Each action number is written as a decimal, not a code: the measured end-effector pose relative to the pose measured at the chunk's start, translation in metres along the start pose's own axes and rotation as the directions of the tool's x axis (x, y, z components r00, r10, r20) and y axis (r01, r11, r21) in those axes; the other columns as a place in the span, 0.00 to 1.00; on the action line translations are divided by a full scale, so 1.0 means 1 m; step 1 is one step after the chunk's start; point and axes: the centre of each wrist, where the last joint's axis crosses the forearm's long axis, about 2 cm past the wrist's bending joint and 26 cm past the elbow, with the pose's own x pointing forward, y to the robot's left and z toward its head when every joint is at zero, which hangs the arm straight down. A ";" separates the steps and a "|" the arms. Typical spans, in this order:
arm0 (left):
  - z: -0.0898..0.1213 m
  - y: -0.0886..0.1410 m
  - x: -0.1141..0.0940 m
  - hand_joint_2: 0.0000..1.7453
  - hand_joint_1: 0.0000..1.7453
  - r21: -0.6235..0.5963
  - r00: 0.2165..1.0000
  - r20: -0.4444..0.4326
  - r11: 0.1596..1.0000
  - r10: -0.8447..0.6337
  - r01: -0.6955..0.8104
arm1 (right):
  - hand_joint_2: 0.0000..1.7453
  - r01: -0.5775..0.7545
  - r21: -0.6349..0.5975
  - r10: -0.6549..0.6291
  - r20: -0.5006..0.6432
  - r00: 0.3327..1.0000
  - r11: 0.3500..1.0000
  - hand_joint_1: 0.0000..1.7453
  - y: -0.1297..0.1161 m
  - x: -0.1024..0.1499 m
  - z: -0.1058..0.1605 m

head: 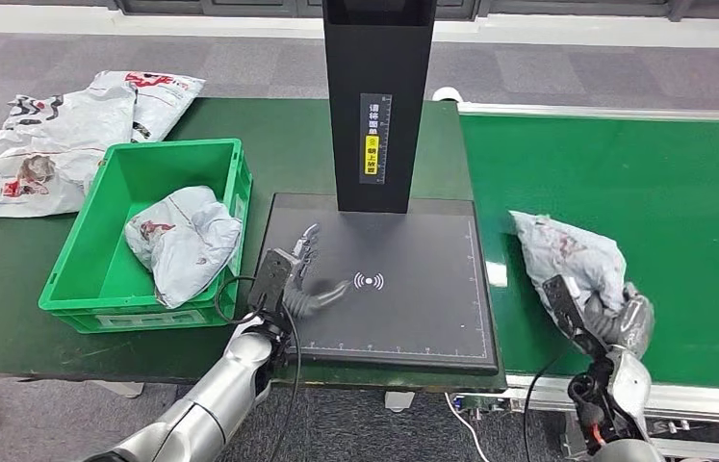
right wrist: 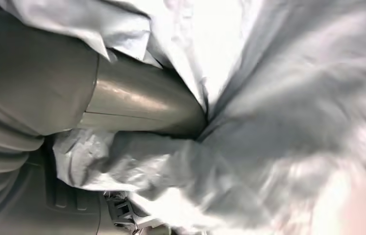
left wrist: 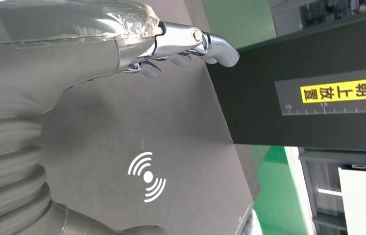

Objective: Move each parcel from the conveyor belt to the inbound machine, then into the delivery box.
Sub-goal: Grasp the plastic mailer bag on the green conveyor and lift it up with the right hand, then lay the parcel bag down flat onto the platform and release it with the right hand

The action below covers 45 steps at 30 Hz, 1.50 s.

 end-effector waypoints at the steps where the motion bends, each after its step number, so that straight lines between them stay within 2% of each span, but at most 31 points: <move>1: 0.001 0.000 0.000 1.00 0.00 0.004 1.000 0.001 1.000 -0.005 0.005 | 1.00 0.059 -0.057 -0.057 0.035 0.998 0.997 1.00 -0.004 0.006 -0.002; 5: 0.000 0.003 0.000 1.00 0.00 0.019 1.000 0.007 1.000 -0.019 0.019 | 1.00 0.210 -0.206 -0.175 0.178 0.968 0.956 1.00 -0.022 0.038 -0.006; 13: -0.008 0.004 0.005 1.00 0.00 0.040 1.000 0.014 0.999 -0.026 0.025 | 1.00 0.297 -0.301 -0.143 0.442 0.886 0.906 1.00 -0.046 0.114 0.013; 19: -0.012 -0.003 0.008 1.00 0.00 0.039 1.000 0.012 0.999 -0.019 0.019 | 1.00 0.330 -0.297 -0.142 0.512 0.847 0.896 1.00 -0.052 0.152 0.036; 26: -0.016 -0.005 0.011 1.00 0.00 0.036 1.000 0.009 0.999 -0.008 0.008 | 1.00 0.306 -0.224 -0.129 0.575 0.808 0.925 1.00 -0.040 0.181 0.058; 30: -0.017 -0.005 0.012 1.00 0.00 0.032 1.000 0.009 0.999 -0.004 0.003 | 1.00 0.271 -0.131 -0.142 0.598 0.789 0.953 1.00 -0.030 0.195 0.066; 34: -0.018 -0.004 0.013 1.00 0.00 0.027 1.000 0.011 1.000 0.015 -0.015 | 1.00 0.199 0.104 -0.222 0.571 0.790 0.974 1.00 -0.008 0.206 0.071; 39: -0.018 -0.002 0.012 1.00 0.00 0.026 0.999 0.006 0.999 0.033 -0.033 | 1.00 0.065 0.383 -0.271 0.515 0.813 0.921 1.00 0.025 0.202 0.080; 44: -0.016 0.001 0.010 1.00 0.00 0.037 0.999 0.006 0.998 0.043 -0.043 | 1.00 -0.076 0.516 -0.225 0.495 0.839 0.853 1.00 0.052 0.184 0.092; 45: -0.015 0.002 0.010 1.00 0.00 0.039 0.999 0.006 0.998 0.044 -0.044 | 1.00 -0.092 0.527 -0.216 0.494 0.842 0.845 0.87 0.054 0.181 0.093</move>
